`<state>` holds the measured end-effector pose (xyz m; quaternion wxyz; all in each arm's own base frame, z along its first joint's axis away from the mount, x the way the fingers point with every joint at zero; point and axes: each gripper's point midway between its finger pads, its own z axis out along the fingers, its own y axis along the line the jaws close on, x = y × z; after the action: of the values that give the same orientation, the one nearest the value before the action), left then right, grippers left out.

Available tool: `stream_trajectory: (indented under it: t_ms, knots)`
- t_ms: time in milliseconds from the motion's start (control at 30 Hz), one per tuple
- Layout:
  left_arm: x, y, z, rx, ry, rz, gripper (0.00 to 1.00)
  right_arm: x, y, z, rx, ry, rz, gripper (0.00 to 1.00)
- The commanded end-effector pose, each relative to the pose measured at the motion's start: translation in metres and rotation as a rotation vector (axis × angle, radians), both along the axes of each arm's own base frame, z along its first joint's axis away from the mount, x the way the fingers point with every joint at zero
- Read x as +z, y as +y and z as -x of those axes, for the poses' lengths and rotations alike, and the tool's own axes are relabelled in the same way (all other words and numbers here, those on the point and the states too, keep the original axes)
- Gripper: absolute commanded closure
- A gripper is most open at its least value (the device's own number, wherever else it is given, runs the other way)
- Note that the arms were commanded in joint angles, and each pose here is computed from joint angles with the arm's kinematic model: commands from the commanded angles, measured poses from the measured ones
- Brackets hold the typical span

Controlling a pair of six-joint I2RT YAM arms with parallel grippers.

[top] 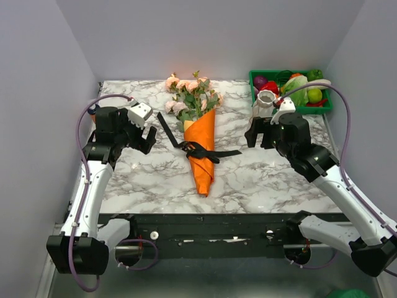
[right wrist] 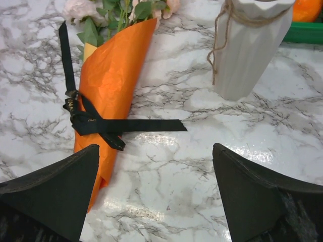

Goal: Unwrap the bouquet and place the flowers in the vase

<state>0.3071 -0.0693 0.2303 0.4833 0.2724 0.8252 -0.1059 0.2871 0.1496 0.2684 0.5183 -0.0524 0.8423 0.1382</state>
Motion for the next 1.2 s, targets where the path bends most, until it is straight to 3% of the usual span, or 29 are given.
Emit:
stream_trajectory:
  t_ms: [0,100,200,300,433,567,767,900,1167]
  knots:
    - [0.009,-0.016,0.007,-0.099,-0.039,-0.024,0.01,-0.004,-0.018,-0.002,-0.129,0.011,0.006,0.0]
    - [0.004,-0.029,0.009,-0.164,-0.033,-0.058,0.01,-0.003,-0.036,0.001,-0.243,-0.021,-0.04,0.0]
    - [-0.003,-0.044,0.012,-0.229,-0.02,-0.074,0.01,0.005,-0.022,-0.004,-0.155,-0.074,-0.046,0.08]
    - [-0.01,-0.059,0.013,-0.287,-0.002,-0.072,0.01,-0.012,-0.025,-0.01,-0.161,-0.013,0.049,0.11]
    - [-0.027,-0.075,0.011,-0.368,0.026,-0.088,0.01,-0.061,-0.039,-0.014,-0.243,0.188,0.257,0.09]
    - [-0.045,-0.087,0.009,-0.433,0.064,-0.117,0.01,-0.082,-0.02,-0.01,-0.128,0.206,0.308,0.02]
    - [-0.078,-0.094,-0.004,-0.497,0.13,-0.155,0.01,-0.104,0.009,-0.01,0.016,0.215,0.38,0.12]
    - [-0.1,-0.092,-0.019,-0.535,0.11,-0.222,0.01,-0.124,0.025,-0.007,0.096,0.221,0.438,0.11]
    - [-0.131,-0.097,-0.062,-0.533,0.148,-0.263,0.01,-0.135,0.041,-0.011,0.156,0.173,0.404,0.1]
